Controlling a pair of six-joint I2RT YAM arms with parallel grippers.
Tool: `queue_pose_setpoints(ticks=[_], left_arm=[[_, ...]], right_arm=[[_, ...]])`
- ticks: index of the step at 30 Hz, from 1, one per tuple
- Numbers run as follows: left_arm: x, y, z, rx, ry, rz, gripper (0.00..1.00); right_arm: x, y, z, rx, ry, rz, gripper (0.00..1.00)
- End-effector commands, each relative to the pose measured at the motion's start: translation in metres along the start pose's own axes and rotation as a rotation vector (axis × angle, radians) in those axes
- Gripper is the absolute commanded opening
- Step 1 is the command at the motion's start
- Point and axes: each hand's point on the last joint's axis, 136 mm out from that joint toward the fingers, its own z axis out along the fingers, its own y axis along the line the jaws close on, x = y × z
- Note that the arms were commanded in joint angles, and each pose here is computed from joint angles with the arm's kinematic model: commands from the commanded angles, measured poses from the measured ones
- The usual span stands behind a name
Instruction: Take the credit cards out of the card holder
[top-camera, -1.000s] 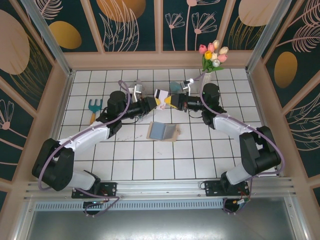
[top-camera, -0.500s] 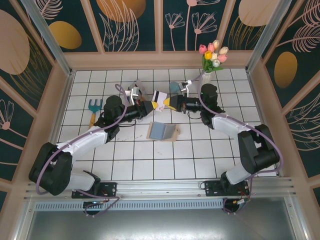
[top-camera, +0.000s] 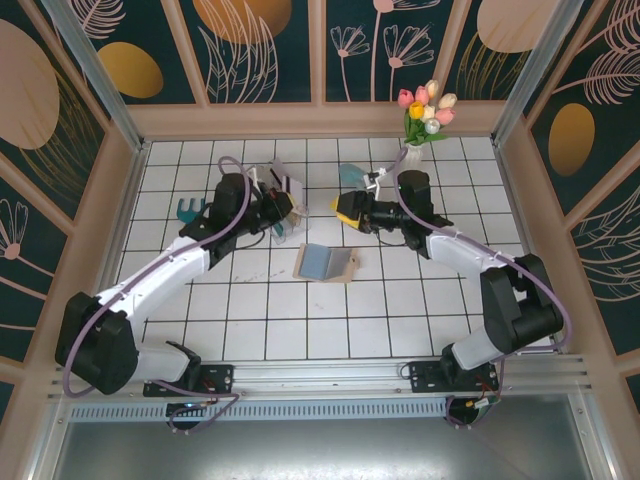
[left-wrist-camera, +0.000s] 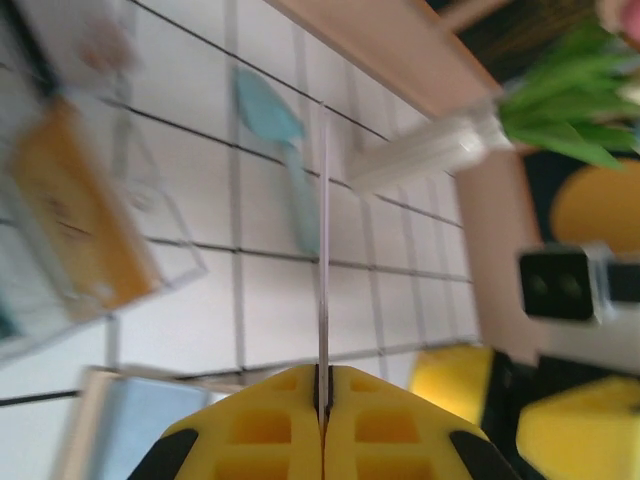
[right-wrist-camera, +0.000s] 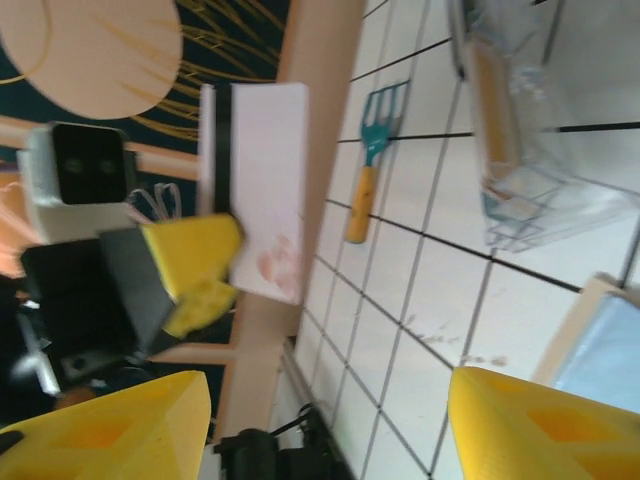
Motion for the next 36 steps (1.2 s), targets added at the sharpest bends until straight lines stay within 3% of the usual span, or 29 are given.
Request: queue_pose_setpoints(ticks=[1, 11, 21, 36], left_arm=[[-0.032, 0.049, -0.025, -0.371, -0.121, 0.036, 0.00], [-0.078, 0.078, 0.006, -0.775, -0.238, 0.012, 0.00], [-0.079, 0.060, 0.069, -0.766, -0.210, 0.002, 0.02], [-0.078, 0.075, 0.101, -0.839, -0.206, 0.024, 0.03]], right_arm=[[-0.010, -0.020, -0.008, 0.139, -0.057, -0.023, 0.67], [-0.003, -0.047, -0.019, 0.233, -0.050, -0.003, 0.67], [0.004, -0.057, -0.016, 0.240, -0.036, 0.042, 0.66], [0.006, -0.061, -0.014, 0.247, -0.021, 0.055, 0.65]])
